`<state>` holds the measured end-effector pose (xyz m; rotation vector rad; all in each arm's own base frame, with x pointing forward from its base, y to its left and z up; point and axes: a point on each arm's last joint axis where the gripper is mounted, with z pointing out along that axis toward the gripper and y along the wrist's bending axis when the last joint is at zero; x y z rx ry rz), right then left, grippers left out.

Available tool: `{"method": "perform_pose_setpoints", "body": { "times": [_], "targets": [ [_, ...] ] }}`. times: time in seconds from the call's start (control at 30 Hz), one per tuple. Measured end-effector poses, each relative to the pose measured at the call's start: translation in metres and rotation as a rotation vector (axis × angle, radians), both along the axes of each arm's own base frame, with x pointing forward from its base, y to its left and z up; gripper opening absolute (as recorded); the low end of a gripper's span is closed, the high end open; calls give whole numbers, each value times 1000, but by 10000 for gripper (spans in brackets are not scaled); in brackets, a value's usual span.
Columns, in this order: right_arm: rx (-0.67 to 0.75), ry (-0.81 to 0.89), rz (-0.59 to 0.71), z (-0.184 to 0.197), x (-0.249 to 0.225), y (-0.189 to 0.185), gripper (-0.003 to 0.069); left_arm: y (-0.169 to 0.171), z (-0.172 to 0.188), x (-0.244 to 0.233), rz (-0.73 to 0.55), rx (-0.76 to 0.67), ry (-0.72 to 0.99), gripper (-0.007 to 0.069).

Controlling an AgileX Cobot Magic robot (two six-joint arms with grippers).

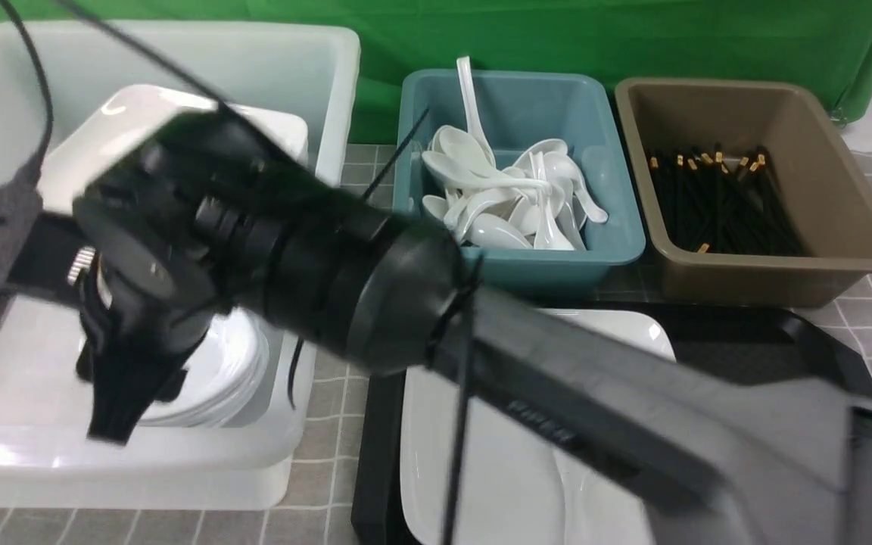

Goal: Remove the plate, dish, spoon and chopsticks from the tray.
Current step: Use the right arm to put the small plate into the large storage box on the left, then use the right arm to grab a soup spoon from the plate

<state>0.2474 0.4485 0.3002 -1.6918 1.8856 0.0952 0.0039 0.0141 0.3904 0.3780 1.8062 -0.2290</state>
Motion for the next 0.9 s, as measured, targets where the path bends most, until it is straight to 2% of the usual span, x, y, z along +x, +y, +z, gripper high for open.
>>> {"method": "perform_pose_setpoints", "body": {
  "times": [0.1, 0.17, 0.27, 0.33, 0.37, 0.43, 0.57, 0.63, 0.77, 0.9],
  "targets": [
    [-57, -89, -100, 47, -1, -34, 277, -6, -5, 9, -7, 20, 56, 20],
    [-4, -123, -191, 77, 5, -57, 194, -15, -6, 22, -15, 41, 113, 20],
    [59, -131, -290, 106, 11, -88, 119, -31, -8, 40, -51, 54, 197, 20],
    [100, -120, -393, 131, 12, -131, 77, -50, -11, 59, -129, 79, 293, 20],
    [95, -108, -424, 130, 13, -140, 71, -56, -13, 64, -153, 90, 317, 20],
    [133, -79, -565, 149, 2, -199, 66, -75, -20, 83, -228, 114, 412, 20],
    [153, -57, -751, 151, -32, -282, 66, -100, -37, 115, -292, 171, 522, 20],
    [145, -40, -847, 135, -59, -323, 66, -120, -55, 143, -330, 218, 627, 20],
    [183, -20, -946, 109, -101, -369, 65, -155, -89, 188, -354, 214, 794, 20],
    [243, -30, -966, 87, -138, -400, 65, -203, -117, 213, -412, 252, 889, 20]
  ]
}}
